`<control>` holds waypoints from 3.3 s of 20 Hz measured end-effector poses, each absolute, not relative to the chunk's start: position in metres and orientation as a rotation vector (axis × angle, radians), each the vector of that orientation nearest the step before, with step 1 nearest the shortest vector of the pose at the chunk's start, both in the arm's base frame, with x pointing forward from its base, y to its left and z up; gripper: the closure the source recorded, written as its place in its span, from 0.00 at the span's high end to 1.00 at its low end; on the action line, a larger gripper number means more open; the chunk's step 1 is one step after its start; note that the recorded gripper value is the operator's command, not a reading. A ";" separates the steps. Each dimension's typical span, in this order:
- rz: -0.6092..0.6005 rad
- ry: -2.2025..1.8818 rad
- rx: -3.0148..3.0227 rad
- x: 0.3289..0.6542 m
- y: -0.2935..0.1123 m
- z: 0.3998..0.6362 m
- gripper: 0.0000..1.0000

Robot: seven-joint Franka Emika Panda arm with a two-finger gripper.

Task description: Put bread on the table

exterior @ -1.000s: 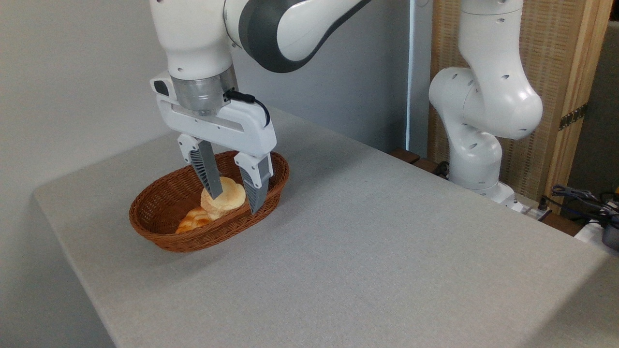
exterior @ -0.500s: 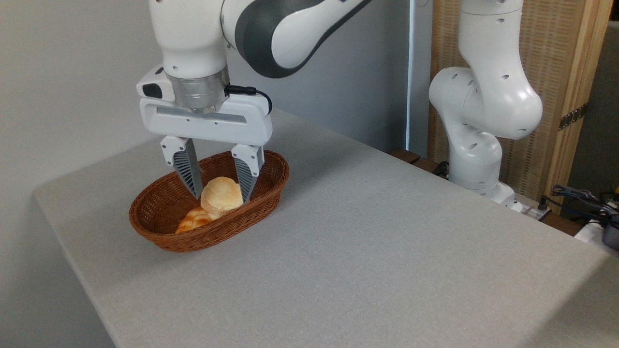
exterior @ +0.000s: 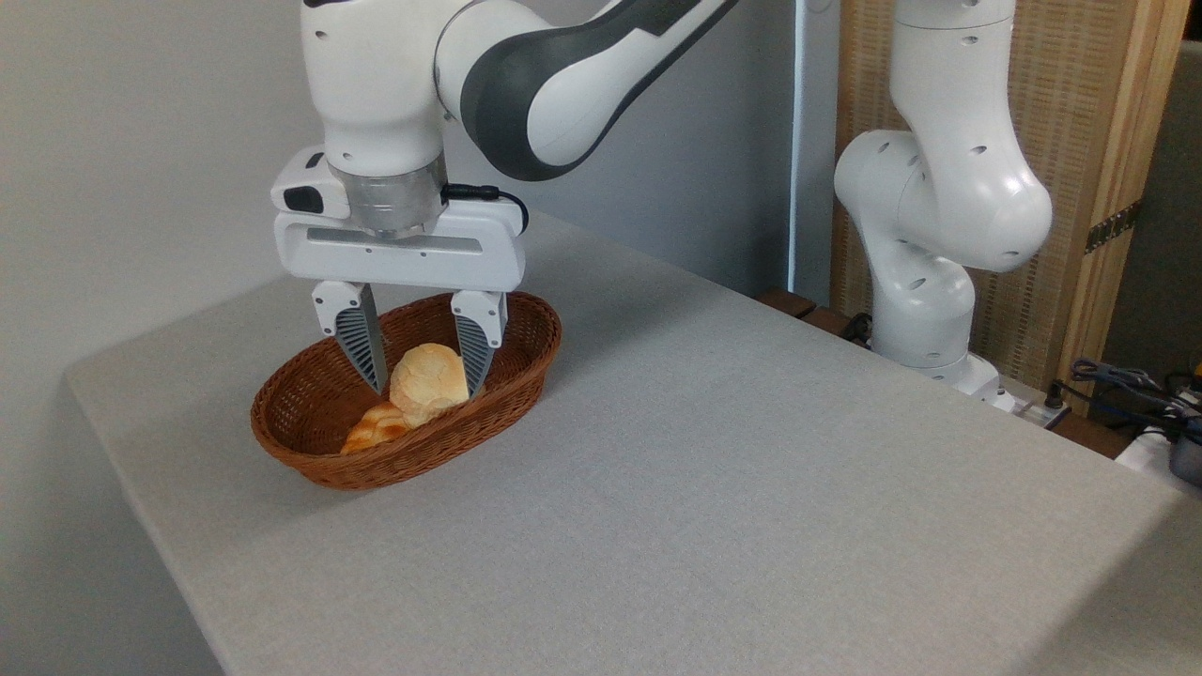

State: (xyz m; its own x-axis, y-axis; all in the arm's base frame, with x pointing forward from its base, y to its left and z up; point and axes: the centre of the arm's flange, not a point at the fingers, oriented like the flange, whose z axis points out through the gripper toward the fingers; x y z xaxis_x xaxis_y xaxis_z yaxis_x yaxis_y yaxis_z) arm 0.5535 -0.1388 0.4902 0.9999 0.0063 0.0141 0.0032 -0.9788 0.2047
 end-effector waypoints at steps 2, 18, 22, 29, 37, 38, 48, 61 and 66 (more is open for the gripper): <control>0.011 -0.002 2.935 0.550 -0.143 0.487 1.00; -0.010 -0.043 2.914 0.537 -0.170 0.473 1.00; -0.019 -0.045 2.916 0.536 -0.171 0.468 1.00; -0.039 -0.069 2.918 0.532 -0.180 0.461 1.00; -0.025 -0.088 2.928 0.532 -0.184 0.459 0.63; -0.014 -0.092 2.933 0.533 -0.184 0.460 0.61; 0.007 -0.096 2.938 0.534 -0.183 0.461 0.60; 0.095 -0.106 2.923 0.529 -0.183 0.492 0.61; 0.132 -0.142 2.937 0.526 -0.175 0.506 0.62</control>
State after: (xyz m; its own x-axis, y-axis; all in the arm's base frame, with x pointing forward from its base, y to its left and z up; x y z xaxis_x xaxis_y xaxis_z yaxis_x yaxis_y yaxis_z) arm 0.5259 -0.1749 0.5062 0.9914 -0.0862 0.0982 -0.1040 -0.9757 0.1926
